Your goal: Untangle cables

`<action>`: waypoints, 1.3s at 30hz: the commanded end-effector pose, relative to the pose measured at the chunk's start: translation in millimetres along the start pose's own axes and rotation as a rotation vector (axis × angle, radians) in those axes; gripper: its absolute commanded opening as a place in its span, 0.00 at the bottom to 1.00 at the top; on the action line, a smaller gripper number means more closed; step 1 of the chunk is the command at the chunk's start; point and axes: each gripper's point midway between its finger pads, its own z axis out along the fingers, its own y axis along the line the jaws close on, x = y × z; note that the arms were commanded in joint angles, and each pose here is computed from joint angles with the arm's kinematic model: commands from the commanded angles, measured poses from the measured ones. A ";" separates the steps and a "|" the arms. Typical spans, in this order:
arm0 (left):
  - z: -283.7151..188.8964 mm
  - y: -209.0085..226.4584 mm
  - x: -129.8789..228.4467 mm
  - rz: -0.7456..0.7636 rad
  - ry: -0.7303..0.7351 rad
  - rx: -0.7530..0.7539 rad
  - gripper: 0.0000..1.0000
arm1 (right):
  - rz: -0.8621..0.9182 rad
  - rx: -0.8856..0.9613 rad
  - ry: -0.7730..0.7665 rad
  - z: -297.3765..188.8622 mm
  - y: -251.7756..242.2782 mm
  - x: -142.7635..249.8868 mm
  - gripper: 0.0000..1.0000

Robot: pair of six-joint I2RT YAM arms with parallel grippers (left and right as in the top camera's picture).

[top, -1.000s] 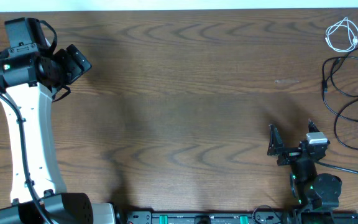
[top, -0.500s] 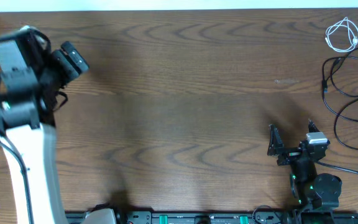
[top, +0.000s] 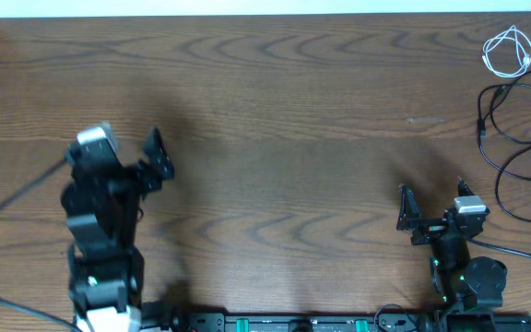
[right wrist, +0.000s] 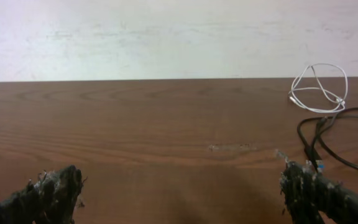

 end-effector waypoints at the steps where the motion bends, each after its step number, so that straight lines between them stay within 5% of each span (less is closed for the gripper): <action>1: -10.6 -2.2 21.0 0.093 -0.077 0.051 0.98 | -0.008 0.000 -0.001 -0.3 0.6 0.2 0.99; 7: -22.6 3.7 50.5 0.188 -0.213 0.069 0.98 | -0.008 -0.001 -0.001 -0.3 0.7 0.2 0.99; 27: -30.8 8.6 87.9 0.249 -0.272 0.080 0.98 | -0.008 0.000 -0.001 -0.3 0.6 0.2 0.99; 39: -25.5 19.7 120.0 0.240 -0.136 0.045 0.98 | -0.008 0.000 -0.001 -0.3 0.6 0.2 0.99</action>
